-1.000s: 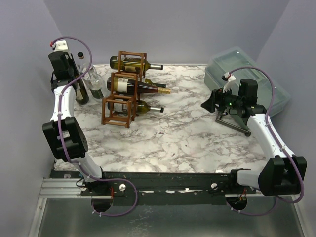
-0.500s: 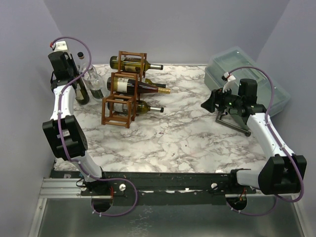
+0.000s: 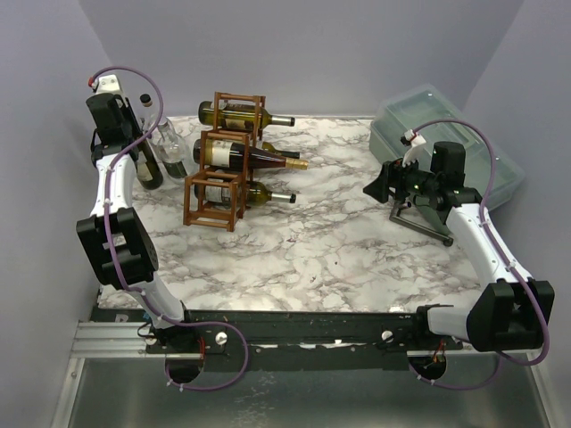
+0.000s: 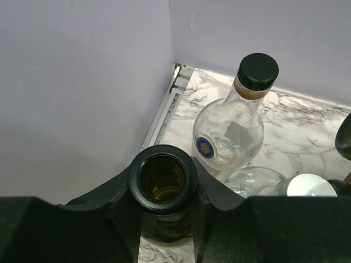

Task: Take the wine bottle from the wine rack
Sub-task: Move the wine bottle to the center of the board, then pick up the wine bottle from the wine rack.

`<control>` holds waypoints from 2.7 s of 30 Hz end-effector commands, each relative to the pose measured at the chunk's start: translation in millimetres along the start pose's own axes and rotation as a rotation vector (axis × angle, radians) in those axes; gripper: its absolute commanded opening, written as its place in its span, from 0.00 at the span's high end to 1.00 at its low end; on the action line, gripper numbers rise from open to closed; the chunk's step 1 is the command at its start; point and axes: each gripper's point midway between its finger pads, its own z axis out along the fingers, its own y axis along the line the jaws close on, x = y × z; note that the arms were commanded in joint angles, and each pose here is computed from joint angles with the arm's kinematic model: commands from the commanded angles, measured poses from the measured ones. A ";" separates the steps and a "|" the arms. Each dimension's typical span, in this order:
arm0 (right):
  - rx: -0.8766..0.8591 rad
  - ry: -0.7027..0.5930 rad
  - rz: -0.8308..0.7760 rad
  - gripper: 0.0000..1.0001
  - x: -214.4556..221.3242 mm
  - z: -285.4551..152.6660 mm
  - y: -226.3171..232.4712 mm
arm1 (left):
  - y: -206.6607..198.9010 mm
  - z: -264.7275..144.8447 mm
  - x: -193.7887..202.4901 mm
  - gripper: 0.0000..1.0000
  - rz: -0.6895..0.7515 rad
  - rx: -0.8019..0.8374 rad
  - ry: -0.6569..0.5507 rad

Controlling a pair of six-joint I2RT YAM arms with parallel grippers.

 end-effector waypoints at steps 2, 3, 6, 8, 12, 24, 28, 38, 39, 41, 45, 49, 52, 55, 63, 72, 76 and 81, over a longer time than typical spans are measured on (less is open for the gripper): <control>0.019 -0.007 -0.015 0.23 -7.7 -3.1 -4.1 | 10.4 -4.8 -38.0 0.60 -0.015 -0.033 -0.119; 0.021 -0.008 -0.015 0.22 -8.2 -3.5 -4.1 | 9.7 -4.9 -37.3 0.60 -0.035 -0.033 -0.117; 0.024 -0.009 -0.018 0.23 -8.5 -3.8 -4.4 | 9.9 -5.4 -34.0 0.56 -0.047 -0.034 -0.110; 0.024 -0.010 -0.019 0.23 -8.9 -4.2 -4.1 | 10.2 -6.3 -32.8 0.53 -0.051 -0.035 -0.107; 0.026 -0.010 -0.021 0.23 -9.1 -4.9 -4.0 | 10.6 -9.2 -33.6 0.47 -0.053 -0.035 -0.108; 0.022 -0.011 -0.025 0.23 -9.7 -5.7 -2.7 | 8.6 -38.7 -52.4 0.10 -0.097 -0.026 -0.130; 0.016 -0.014 -0.028 0.23 -10.6 -6.1 -1.2 | 11.7 -53.0 -42.4 0.03 -0.140 -0.047 -0.097; -0.007 -0.025 -0.041 0.23 -12.7 -8.5 4.2 | 6.5 -103.8 -30.7 0.01 -0.317 -0.054 -0.023; -0.010 -0.027 -0.042 0.23 -12.5 -8.5 4.8 | 4.9 -109.3 -30.8 0.01 -0.333 -0.047 -0.026; -0.012 -0.032 -0.048 0.23 -13.7 -9.5 5.8 | 2.4 -123.1 -35.3 0.01 -0.362 -0.032 -0.046; -0.031 -0.038 -0.054 0.23 -14.5 -10.6 10.3 | 0.8 -149.3 -40.3 0.01 -0.420 -0.026 -0.084; -0.045 -0.046 -0.061 0.23 -16.1 -12.1 13.7 | 0.3 -172.5 -37.1 0.01 -0.476 -0.024 -0.105; -0.051 -0.050 -0.066 0.23 -16.2 -12.6 15.1 | -4.8 -186.7 -32.1 0.01 -0.509 -0.004 -0.105; -0.059 -0.052 -0.073 0.23 -16.1 -12.8 16.8 | -11.7 -199.0 -26.7 0.01 -0.532 0.015 -0.084; -0.113 -0.054 -0.093 0.23 -14.3 -13.8 25.7 | -47.0 -238.1 -16.0 0.01 -0.521 0.169 -0.059; -0.228 -0.066 -0.146 0.22 -9.5 -16.6 44.6 | -91.1 -269.6 4.3 0.01 -0.426 0.468 -0.049; -0.284 -0.064 -0.173 0.22 -3.7 -14.2 49.6 | -109.1 -282.2 13.5 0.01 -0.403 0.602 -0.072; -0.397 -0.046 -0.190 0.21 -8.4 -13.0 62.5 | -108.7 -282.3 20.9 0.01 -0.396 0.603 -0.089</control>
